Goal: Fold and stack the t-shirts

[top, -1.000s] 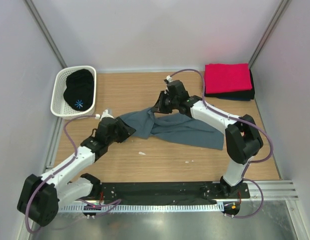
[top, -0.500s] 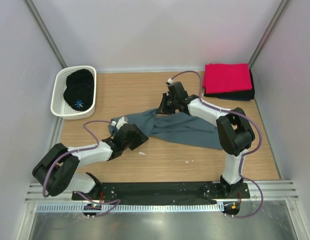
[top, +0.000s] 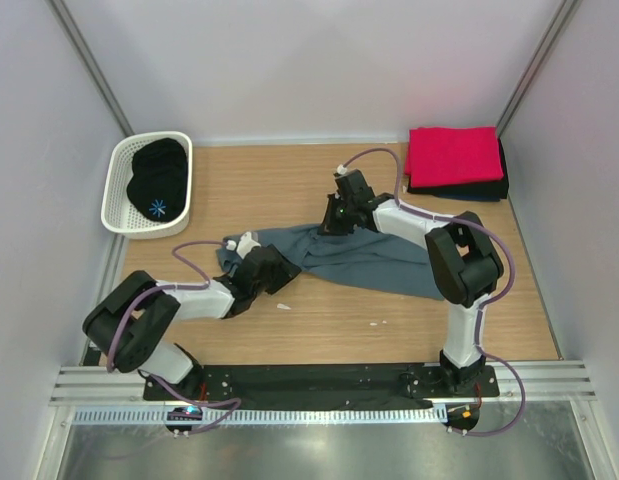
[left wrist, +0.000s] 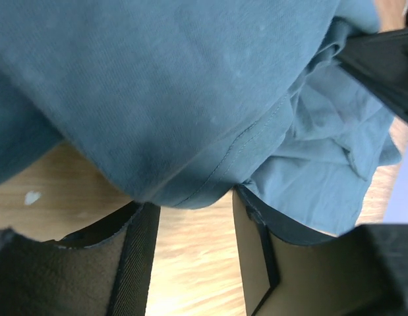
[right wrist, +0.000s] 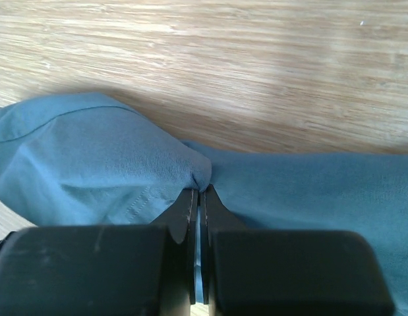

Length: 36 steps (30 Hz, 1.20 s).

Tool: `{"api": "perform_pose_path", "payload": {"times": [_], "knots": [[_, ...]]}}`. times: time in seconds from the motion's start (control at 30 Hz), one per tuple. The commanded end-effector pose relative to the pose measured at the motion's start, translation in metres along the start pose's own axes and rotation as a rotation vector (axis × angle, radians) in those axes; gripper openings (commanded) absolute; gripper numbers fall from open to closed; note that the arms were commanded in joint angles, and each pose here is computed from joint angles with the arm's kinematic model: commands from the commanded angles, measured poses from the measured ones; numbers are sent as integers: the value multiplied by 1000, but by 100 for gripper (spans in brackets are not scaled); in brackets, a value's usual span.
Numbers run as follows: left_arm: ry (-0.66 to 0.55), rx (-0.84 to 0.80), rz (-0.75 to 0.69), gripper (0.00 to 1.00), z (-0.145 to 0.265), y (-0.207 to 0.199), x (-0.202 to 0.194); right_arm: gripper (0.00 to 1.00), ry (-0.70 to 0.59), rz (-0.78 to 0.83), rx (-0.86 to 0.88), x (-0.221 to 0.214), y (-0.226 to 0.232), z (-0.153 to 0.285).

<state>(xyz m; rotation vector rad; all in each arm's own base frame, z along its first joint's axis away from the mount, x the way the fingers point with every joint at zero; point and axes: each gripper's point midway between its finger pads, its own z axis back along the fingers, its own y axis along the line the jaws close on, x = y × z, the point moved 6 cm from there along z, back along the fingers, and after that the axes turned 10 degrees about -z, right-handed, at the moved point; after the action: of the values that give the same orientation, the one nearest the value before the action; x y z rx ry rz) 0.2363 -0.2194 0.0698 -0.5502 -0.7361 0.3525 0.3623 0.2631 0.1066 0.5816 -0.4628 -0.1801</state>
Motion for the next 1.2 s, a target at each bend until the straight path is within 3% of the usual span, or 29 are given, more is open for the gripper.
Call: {"api": "perform_pose_path", "payload": {"times": [0.0, 0.4, 0.7, 0.87, 1.07, 1.17], "knots": [[-67, -47, 28, 49, -7, -10, 8, 1, -13, 10, -5, 3, -2, -2], [-73, -59, 34, 30, -7, -9, 6, 1, -14, 10, -27, 4, -5, -3], [-117, -45, 7, 9, 9, -12, 19, 1, 0, 6, -11, 5, 2, 1], [-112, -48, -37, 11, 17, -21, 28, 1, 4, 7, -15, 4, 1, 5], [-85, -15, -35, 22, 22, -12, 22, 1, 9, 6, -16, 1, -1, 8], [-87, -62, 19, 20, 24, -12, 18, 1, 20, 5, -24, -3, -6, 3]]}}
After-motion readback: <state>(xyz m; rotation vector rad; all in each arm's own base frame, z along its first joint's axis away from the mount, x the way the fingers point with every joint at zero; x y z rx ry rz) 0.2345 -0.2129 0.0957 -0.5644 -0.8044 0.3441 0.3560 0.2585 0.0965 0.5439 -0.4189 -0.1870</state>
